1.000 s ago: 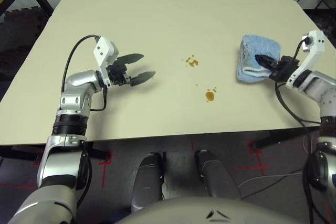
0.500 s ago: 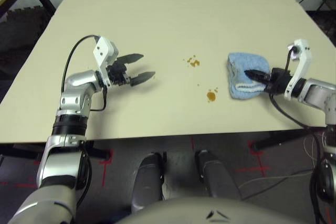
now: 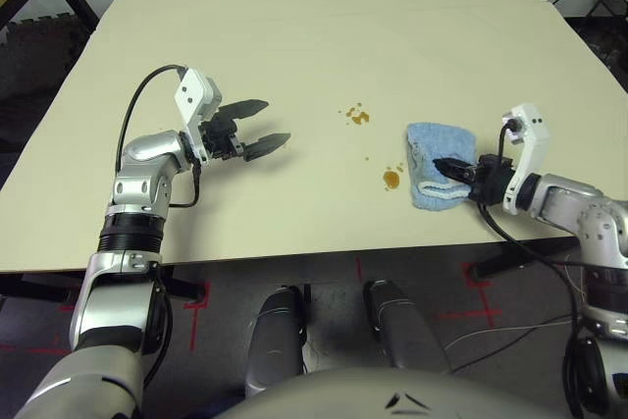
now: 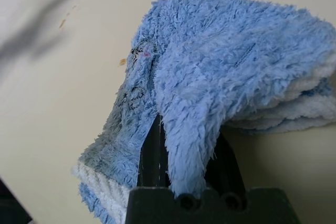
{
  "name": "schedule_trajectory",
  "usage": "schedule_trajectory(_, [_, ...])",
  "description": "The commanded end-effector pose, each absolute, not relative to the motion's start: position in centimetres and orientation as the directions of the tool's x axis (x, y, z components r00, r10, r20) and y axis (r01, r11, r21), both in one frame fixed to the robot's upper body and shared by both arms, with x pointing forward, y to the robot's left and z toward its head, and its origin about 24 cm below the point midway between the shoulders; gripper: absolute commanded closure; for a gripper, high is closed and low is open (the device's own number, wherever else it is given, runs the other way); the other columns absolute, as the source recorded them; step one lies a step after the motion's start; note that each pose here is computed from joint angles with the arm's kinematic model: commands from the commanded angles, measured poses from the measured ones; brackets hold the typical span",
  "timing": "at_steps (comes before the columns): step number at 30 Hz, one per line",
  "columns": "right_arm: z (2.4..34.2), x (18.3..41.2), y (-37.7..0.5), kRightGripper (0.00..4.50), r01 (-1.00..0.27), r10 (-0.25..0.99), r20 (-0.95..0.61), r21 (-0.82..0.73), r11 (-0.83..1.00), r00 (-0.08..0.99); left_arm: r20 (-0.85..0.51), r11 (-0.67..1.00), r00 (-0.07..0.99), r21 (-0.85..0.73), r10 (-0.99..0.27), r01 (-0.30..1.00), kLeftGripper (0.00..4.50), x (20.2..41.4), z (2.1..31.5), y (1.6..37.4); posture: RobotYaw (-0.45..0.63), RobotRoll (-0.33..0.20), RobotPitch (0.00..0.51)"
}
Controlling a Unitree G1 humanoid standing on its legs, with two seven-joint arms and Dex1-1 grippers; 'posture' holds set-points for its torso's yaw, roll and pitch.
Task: Wipe the water off the table with a rag.
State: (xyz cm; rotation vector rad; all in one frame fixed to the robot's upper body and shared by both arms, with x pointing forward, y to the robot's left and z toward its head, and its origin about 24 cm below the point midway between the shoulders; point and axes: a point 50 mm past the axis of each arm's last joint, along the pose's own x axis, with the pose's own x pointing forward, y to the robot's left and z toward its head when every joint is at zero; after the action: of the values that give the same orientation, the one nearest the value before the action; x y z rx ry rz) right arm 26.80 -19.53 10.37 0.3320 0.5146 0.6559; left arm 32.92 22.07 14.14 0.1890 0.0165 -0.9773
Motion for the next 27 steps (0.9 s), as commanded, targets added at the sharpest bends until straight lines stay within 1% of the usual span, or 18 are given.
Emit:
schedule_trajectory(1, [9.5,26.2,-17.9,4.42,-0.51,0.696,-0.369,0.486,0.71,0.616,-0.116,0.526,0.546,0.165,-0.83,0.834,0.0,33.0,14.2,21.8,-0.16,0.0,0.158])
schedule_trajectory(13, [9.3,25.8,-13.5,4.42,-0.572,0.782,-0.329,0.542,0.615,0.529,-0.118,0.53,0.549,0.16,-0.827,0.833,0.0,32.7,13.9,21.9,-0.15,0.0,0.163])
schedule_trajectory(14, [9.3,25.7,-13.0,4.42,-0.58,0.792,-0.326,0.548,0.603,0.516,-0.118,0.53,0.549,0.159,-0.827,0.833,0.0,32.7,13.9,21.9,-0.14,0.0,0.17])
schedule_trajectory(18, [9.1,25.5,-11.6,4.42,-0.599,0.816,-0.321,0.558,0.574,0.481,-0.117,0.531,0.55,0.159,-0.827,0.832,0.0,32.7,13.9,21.8,-0.14,0.0,0.167])
schedule_trajectory(22, [9.1,25.4,-10.9,4.42,-0.612,0.823,-0.328,0.552,0.566,0.465,-0.113,0.532,0.551,0.159,-0.827,0.832,0.0,32.8,13.9,21.7,-0.14,0.0,0.164])
schedule_trajectory(27, [9.2,25.9,-12.0,4.42,-0.602,0.799,-0.341,0.529,0.598,0.495,-0.11,0.533,0.551,0.16,-0.827,0.831,0.0,32.9,13.9,21.6,-0.14,0.0,0.158])
